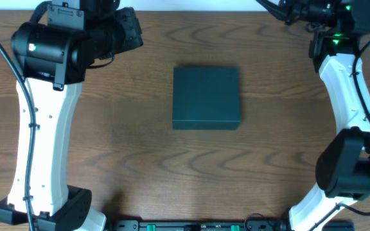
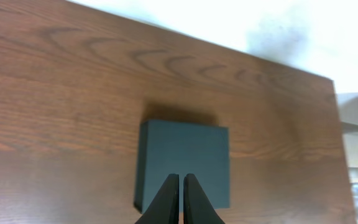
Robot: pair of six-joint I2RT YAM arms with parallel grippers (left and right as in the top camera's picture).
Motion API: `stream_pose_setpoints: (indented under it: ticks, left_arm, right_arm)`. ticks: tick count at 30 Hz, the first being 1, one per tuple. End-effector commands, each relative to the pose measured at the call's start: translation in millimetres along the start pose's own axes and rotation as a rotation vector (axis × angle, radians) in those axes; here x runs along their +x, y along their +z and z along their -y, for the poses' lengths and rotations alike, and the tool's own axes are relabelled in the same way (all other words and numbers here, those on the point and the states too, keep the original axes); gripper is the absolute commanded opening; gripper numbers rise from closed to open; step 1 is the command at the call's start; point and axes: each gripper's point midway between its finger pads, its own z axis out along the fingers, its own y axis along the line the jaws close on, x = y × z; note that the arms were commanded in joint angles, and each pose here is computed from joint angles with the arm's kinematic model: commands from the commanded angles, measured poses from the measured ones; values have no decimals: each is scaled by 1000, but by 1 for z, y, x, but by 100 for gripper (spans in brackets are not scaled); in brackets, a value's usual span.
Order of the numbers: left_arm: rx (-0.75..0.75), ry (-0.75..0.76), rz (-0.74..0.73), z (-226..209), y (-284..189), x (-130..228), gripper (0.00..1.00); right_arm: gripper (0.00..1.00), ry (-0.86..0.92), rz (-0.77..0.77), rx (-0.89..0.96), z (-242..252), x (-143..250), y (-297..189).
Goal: Pack container
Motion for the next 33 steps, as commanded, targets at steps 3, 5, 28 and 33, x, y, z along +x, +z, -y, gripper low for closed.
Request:
stream_pose_setpoints:
  ticks: [3, 5, 28, 33]
  left_arm:
    - [-61, 46, 8, -1, 9, 1, 6]
    - [-71, 52, 14, -1, 10, 1, 6]
    - [-189, 161, -282, -40, 119, 44, 6]
    - [-251, 111, -406, -60, 154, 69, 6]
  right_arm:
    - [2, 28, 207, 31, 18, -37, -5]
    - [2, 31, 233, 77, 34, -40, -6]
    - [2, -157, 16, 1828, 199, 103, -148]
    - [1, -11, 5, 1933, 205, 130, -177]
